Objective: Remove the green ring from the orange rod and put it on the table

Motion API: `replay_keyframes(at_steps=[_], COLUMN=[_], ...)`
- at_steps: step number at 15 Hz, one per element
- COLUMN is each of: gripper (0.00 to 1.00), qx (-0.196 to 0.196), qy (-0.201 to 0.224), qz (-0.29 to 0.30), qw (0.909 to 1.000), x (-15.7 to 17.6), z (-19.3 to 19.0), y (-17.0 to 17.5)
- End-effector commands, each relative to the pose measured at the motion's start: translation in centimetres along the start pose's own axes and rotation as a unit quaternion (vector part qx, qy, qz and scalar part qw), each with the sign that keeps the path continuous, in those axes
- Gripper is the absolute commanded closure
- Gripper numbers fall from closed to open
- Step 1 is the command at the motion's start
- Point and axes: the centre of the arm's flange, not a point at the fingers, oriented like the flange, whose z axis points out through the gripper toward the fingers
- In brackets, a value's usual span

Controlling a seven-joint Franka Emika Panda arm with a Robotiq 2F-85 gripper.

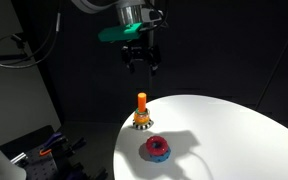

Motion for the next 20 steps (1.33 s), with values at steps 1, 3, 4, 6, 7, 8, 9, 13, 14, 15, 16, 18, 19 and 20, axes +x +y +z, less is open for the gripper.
replay_keyframes(at_steps=[1,3,4,6,7,8,9,13,14,15,16,18,19,20], gripper=[0.00,0.00,0.00,0.00,0.00,0.00,0.00,0.00,0.00,0.00,0.00,0.00,0.00,0.00], qx=[0.036,0.051,0.054,0.061,0.061,0.060,0.061,0.068,0.067,0.068,0.067,0.065,0.065,0.065], qy=[0.014,0.018,0.022,0.029,0.032,0.034,0.036,0.052,0.056,0.057,0.056,0.047,0.046,0.047], qz=[-0.021,-0.020,-0.019,-0.011,-0.006,-0.001,0.003,0.017,0.019,0.019,0.014,0.008,0.007,0.007], qw=[0.9991,0.9984,0.9981,0.9977,0.9976,0.9976,0.9975,0.9962,0.9960,0.9959,0.9961,0.9968,0.9968,0.9968], x=[1.7,2.1,2.3,2.6,2.8,2.9,2.9,2.7,2.7,2.7,2.7,2.8,2.8,2.8], z=[2.0,3.3,4.1,5.5,6.2,6.9,7.5,9.8,10.3,10.7,10.8,10.8,10.9,10.9], y=[-0.6,-1.3,-1.7,-2.5,-2.8,-3.3,-3.6,-5.1,-5.4,-5.7,-5.9,-5.7,-5.9,-5.9])
